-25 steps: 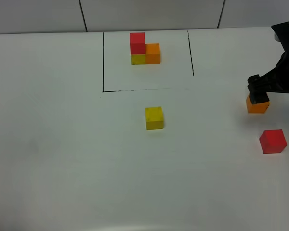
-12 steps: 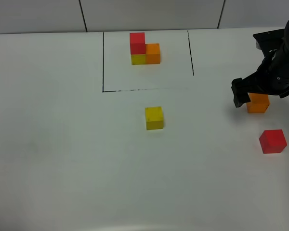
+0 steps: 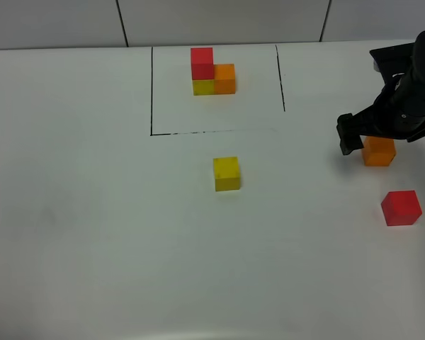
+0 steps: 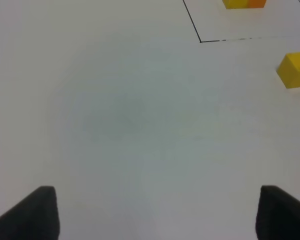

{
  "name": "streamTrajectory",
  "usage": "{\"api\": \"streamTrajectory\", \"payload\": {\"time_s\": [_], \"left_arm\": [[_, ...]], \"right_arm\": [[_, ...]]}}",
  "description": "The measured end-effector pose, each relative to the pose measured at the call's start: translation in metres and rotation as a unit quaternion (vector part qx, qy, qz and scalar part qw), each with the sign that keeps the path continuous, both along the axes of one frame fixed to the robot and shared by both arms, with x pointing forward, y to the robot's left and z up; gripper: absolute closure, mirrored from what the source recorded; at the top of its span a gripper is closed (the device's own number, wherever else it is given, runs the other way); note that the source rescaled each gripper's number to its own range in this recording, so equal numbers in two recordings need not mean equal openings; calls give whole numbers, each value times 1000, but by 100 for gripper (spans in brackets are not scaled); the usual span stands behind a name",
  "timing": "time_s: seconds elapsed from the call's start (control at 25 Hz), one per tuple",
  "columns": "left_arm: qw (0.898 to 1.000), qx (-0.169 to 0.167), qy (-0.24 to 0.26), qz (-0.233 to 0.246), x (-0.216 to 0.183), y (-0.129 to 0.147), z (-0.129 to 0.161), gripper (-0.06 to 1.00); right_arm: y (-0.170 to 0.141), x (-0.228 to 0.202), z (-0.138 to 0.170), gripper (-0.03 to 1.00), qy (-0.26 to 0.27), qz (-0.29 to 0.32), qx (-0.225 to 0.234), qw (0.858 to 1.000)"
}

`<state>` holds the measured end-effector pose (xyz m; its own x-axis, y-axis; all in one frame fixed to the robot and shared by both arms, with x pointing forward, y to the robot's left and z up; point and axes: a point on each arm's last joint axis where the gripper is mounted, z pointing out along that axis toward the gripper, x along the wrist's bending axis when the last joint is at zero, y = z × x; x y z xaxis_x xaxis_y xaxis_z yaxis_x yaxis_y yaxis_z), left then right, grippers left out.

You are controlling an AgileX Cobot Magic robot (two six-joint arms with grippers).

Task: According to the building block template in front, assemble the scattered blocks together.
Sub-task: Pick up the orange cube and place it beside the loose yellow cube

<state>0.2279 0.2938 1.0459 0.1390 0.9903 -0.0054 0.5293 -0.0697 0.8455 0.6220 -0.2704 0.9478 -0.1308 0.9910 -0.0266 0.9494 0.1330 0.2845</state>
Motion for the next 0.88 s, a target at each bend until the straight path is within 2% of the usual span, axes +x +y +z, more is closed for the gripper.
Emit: {"api": "streamTrajectory", "payload": {"time_s": [0.32,0.56,0.88], "left_arm": [[1000,0,0,0,0,0,0,26],[1000,0,0,0,0,0,0,26],[1000,0,0,0,0,0,0,26]], "right_arm": [[0,9,-14,-2,5,-7,-1,1000],[-4,19,-10,-2,-8,-29,-21,999],[-12,17,-18,-1,15,-45,-27,999]]}}
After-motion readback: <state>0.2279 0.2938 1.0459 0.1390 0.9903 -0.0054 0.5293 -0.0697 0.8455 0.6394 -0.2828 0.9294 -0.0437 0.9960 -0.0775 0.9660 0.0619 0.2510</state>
